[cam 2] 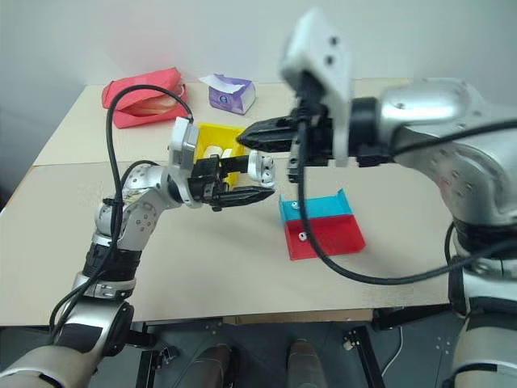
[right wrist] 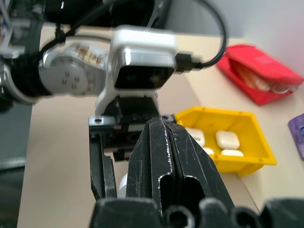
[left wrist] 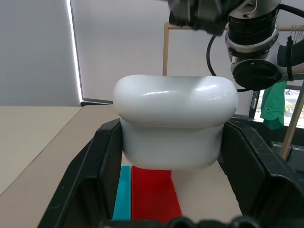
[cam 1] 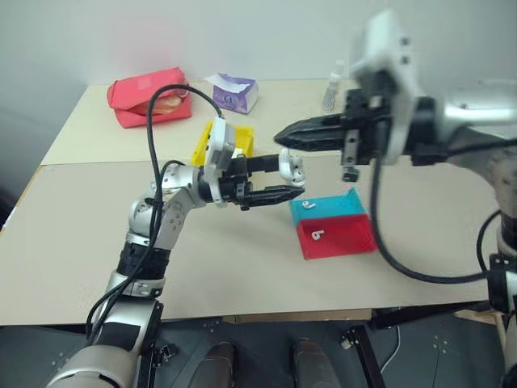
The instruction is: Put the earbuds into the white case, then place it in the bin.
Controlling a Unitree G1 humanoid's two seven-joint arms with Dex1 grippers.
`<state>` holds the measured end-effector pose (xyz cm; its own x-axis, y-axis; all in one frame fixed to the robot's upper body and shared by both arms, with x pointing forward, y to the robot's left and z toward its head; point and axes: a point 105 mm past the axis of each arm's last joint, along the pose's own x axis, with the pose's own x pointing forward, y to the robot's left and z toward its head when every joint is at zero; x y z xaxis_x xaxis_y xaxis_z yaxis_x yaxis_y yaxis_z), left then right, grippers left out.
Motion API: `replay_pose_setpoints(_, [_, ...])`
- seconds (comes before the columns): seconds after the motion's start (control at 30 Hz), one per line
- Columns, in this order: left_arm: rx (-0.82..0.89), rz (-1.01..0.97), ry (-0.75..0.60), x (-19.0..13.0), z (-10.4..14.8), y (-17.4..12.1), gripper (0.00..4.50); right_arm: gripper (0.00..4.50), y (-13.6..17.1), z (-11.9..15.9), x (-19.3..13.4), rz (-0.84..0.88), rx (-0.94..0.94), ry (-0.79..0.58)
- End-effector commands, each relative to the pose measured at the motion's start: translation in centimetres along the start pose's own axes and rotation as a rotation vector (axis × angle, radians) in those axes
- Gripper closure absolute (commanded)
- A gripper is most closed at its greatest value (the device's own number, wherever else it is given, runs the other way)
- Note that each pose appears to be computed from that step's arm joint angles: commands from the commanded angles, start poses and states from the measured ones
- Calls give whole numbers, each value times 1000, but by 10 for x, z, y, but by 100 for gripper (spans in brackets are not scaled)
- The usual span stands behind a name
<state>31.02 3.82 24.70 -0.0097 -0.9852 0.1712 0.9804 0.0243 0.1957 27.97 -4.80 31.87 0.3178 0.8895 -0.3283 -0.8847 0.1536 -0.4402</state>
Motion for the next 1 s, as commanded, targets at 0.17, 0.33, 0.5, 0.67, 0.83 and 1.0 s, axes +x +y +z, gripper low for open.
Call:
replay_pose_setpoints(0.17, [40, -21, -49, 5, 8, -3, 171, 448, -3, -9, 7, 38, -161, 144])
replay_pose_setpoints(0.33, [52, 21, -57, -2, 11, 0, 171, 448, -6, -15, -10, 37, -185, 158])
replay_pose_setpoints(0.5, [80, 92, -95, -12, 20, 8, 171, 448, -18, -11, -22, -60, -206, 88])
replay_pose_setpoints(0.67, [131, 269, -120, -17, 22, 23, 171, 448, -52, 20, -63, -367, -88, -207])
replay_pose_setpoints(0.83, [263, 693, -96, -30, 14, 65, 171, 448, -38, -24, -91, -535, 17, -199])
replay_pose_setpoints(1.0, [236, 1140, 1, -57, -15, 116, 171, 448, -11, -66, -74, -583, 144, -154])
